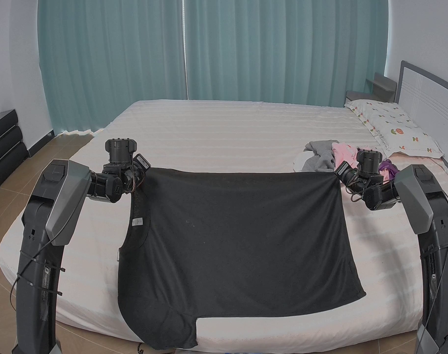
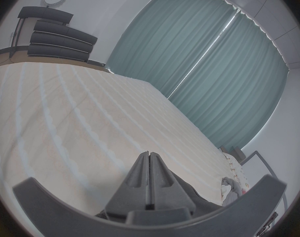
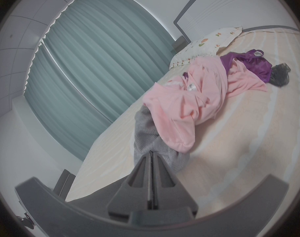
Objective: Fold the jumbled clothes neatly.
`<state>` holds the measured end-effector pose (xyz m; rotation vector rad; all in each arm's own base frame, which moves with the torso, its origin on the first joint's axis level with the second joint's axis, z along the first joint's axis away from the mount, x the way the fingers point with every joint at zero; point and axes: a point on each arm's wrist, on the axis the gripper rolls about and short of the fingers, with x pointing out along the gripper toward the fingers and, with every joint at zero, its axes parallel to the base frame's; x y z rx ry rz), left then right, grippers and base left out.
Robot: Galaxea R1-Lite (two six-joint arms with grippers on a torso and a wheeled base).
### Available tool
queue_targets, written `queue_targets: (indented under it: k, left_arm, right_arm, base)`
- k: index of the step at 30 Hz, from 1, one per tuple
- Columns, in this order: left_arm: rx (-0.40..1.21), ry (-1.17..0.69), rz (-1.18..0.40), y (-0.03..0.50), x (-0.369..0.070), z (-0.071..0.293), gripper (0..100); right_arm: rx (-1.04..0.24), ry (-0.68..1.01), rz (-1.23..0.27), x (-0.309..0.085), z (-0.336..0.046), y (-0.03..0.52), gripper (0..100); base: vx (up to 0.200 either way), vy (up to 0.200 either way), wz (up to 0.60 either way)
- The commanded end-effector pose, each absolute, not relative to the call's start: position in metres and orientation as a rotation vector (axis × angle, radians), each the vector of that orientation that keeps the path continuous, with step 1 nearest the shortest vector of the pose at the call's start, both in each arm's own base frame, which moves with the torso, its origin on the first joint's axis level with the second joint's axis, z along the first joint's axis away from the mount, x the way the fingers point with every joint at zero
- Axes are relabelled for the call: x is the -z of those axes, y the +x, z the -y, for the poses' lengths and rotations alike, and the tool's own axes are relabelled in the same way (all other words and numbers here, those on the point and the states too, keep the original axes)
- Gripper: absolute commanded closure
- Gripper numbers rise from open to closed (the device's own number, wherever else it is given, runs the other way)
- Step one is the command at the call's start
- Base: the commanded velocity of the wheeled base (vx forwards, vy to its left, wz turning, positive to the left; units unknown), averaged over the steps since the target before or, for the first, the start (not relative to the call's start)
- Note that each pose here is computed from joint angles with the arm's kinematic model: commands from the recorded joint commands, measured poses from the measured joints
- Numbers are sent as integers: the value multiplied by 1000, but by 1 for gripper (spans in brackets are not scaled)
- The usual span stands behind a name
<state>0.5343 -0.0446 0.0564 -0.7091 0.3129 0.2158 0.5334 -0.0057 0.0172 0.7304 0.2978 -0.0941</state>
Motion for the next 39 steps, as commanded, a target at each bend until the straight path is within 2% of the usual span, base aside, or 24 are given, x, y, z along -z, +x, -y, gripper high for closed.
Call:
queue_targets:
  k: [1, 6, 20, 30, 39]
  left_arm:
    - [-201, -715, -276, 538, -67, 45, 100]
    - [-197, -714, -273, 540, -80, 46, 100]
    - [-174, -713, -271, 540, -81, 52, 100]
    - [-198, -698, -337, 544, -42, 54, 100]
    - [-217, -687, -378, 546, -18, 56, 100]
  right_arm:
    - [99, 729, -259, -30, 10, 534, 100]
    - [107, 729, -236, -35, 11, 535, 100]
    - [105, 726, -210, -36, 8, 536, 100]
    - [117, 712, -281, 0, 0, 536, 100]
    - [116, 708, -301, 8, -5, 536, 100]
  base:
    - [0, 0, 0]
    - [0, 0, 0]
    - [0, 0, 0]
    - [0, 0, 0]
    - [0, 0, 0]
